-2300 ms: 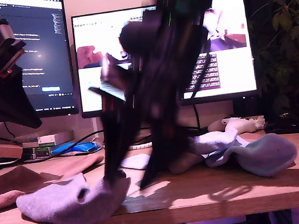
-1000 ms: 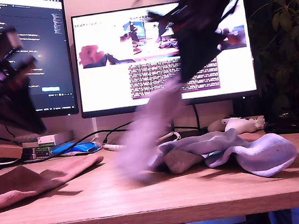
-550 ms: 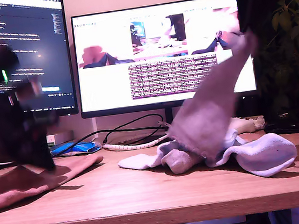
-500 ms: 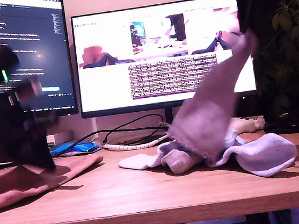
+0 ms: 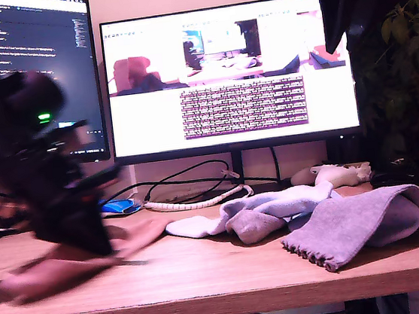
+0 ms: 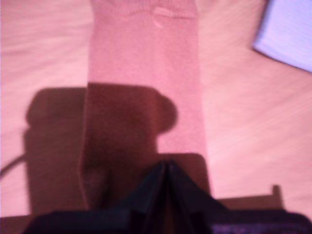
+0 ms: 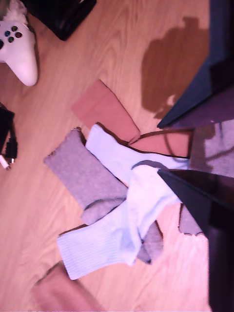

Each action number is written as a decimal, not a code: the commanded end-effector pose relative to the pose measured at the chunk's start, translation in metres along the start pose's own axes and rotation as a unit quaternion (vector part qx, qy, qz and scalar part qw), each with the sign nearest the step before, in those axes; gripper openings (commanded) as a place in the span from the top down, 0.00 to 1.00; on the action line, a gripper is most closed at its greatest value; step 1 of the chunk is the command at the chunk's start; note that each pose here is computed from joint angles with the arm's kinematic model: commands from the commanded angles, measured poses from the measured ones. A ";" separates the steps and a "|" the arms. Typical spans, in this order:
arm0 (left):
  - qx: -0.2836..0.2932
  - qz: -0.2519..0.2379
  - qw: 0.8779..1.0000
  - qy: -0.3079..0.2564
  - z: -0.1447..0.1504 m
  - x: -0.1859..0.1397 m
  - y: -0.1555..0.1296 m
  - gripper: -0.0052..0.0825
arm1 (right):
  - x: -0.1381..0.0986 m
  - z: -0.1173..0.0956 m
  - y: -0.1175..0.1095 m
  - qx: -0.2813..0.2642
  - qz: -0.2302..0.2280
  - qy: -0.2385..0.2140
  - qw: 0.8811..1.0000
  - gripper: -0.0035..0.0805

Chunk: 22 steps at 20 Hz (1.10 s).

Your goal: Pair up the socks based on colour and pattern, by placing them on top of one another

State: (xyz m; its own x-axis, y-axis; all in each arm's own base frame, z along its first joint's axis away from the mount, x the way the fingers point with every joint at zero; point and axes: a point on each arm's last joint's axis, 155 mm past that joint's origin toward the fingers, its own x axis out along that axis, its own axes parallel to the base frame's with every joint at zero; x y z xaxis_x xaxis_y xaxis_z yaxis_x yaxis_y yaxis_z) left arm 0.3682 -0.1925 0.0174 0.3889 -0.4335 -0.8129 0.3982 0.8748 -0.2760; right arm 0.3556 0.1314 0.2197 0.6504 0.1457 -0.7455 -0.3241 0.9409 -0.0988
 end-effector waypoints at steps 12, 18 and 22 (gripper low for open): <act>-0.022 -0.055 0.998 0.018 0.005 -0.014 -0.040 0.85 | 0.081 -0.050 -0.003 0.101 0.121 0.132 0.979 0.60; 0.009 -0.057 0.998 0.001 0.012 -0.042 -0.048 0.75 | 0.132 -0.077 0.000 0.065 0.144 0.172 0.972 0.56; 0.014 -0.059 0.998 -0.010 0.017 -0.051 -0.051 0.75 | 0.153 -0.082 -0.007 0.060 0.142 0.171 0.973 0.56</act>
State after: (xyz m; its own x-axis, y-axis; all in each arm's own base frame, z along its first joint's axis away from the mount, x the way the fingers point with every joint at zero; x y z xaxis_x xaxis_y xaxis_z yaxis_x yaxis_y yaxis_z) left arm 0.3430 -0.2172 0.0790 0.3525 -0.5321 -0.7698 0.4530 0.8168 -0.3572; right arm 0.3985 0.1245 0.0570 0.2795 0.3127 -0.9078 -0.3631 0.9097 0.2016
